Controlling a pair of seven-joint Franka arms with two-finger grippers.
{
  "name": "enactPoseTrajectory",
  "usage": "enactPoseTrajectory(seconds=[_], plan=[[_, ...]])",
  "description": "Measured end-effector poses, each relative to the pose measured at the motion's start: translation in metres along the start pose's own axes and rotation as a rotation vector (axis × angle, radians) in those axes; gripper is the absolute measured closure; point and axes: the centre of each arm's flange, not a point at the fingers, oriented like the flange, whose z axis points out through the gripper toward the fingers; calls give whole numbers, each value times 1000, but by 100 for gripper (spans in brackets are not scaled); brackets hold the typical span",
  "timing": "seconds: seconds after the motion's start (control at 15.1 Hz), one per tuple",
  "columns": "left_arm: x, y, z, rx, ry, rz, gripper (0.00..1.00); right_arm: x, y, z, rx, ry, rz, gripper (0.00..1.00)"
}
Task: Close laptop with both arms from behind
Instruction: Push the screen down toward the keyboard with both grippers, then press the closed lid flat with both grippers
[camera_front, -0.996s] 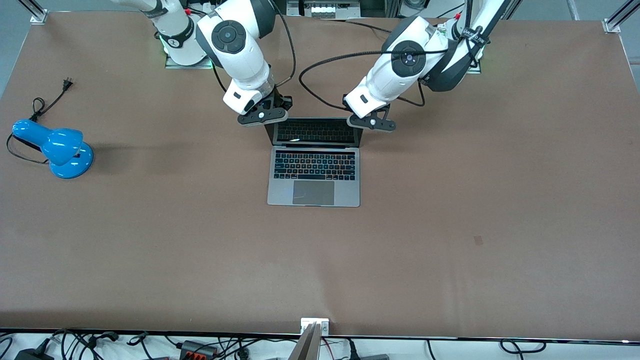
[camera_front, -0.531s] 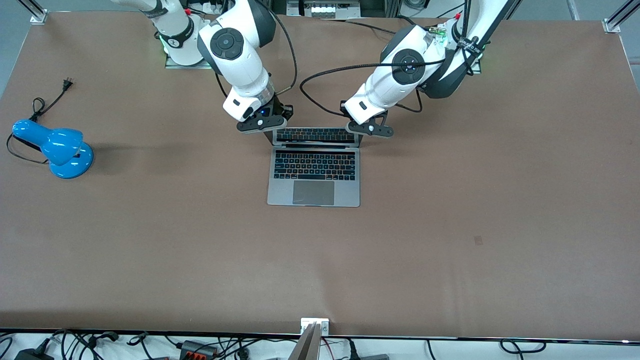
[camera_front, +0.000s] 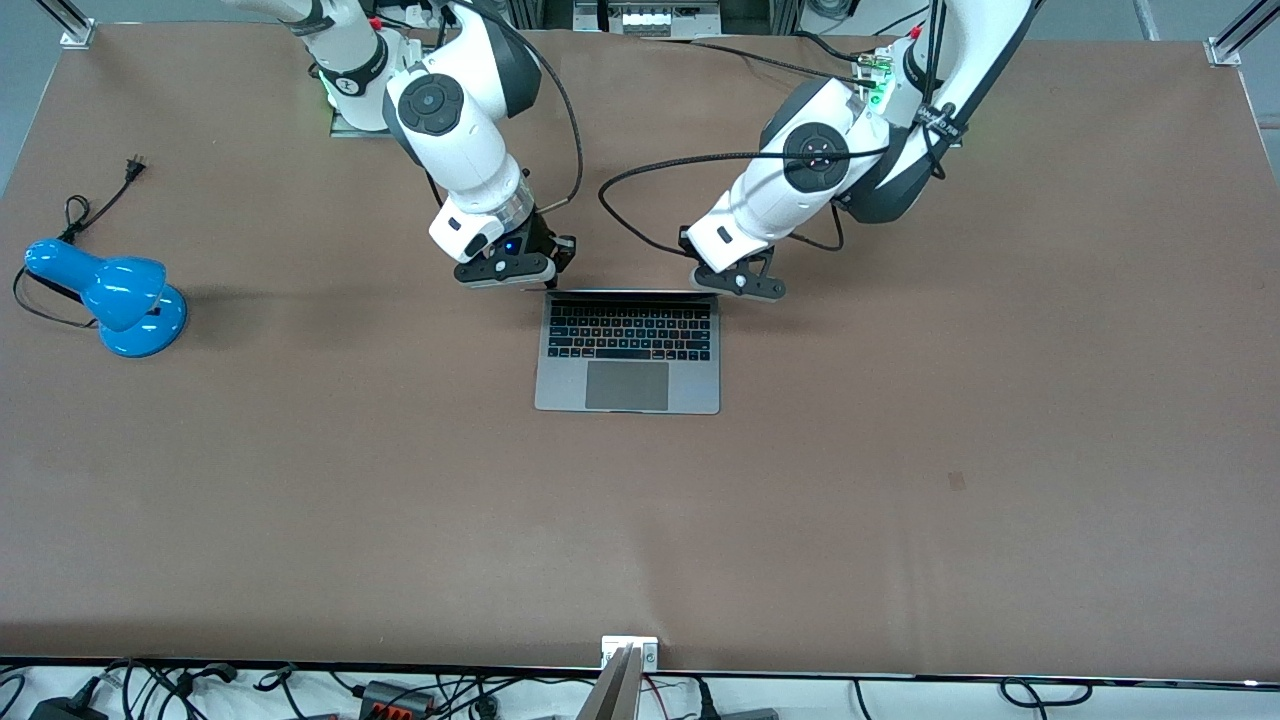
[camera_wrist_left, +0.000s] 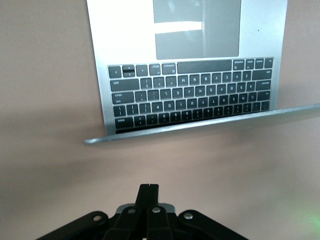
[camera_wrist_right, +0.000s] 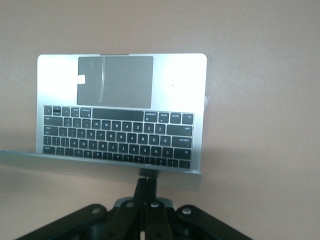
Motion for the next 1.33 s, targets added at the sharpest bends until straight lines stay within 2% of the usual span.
enactPoseTrajectory(seconds=[0.27, 0.53, 0.8, 1.06, 1.33], plan=[[18, -5, 12, -25, 4, -13, 99, 13, 7, 7, 22, 51, 21, 99], [36, -16, 22, -4, 15, -1, 99, 30, 8, 21, 30, 75, 36, 99], [53, -19, 28, -7, 22, 7, 99, 47, 9, 35, 53, 129, 51, 99], [66, -20, 38, -7, 22, 18, 99, 57, 11, 51, 59, 148, 60, 99], [80, -27, 51, -13, 55, 27, 99, 62, 15, 63, 63, 165, 68, 99]])
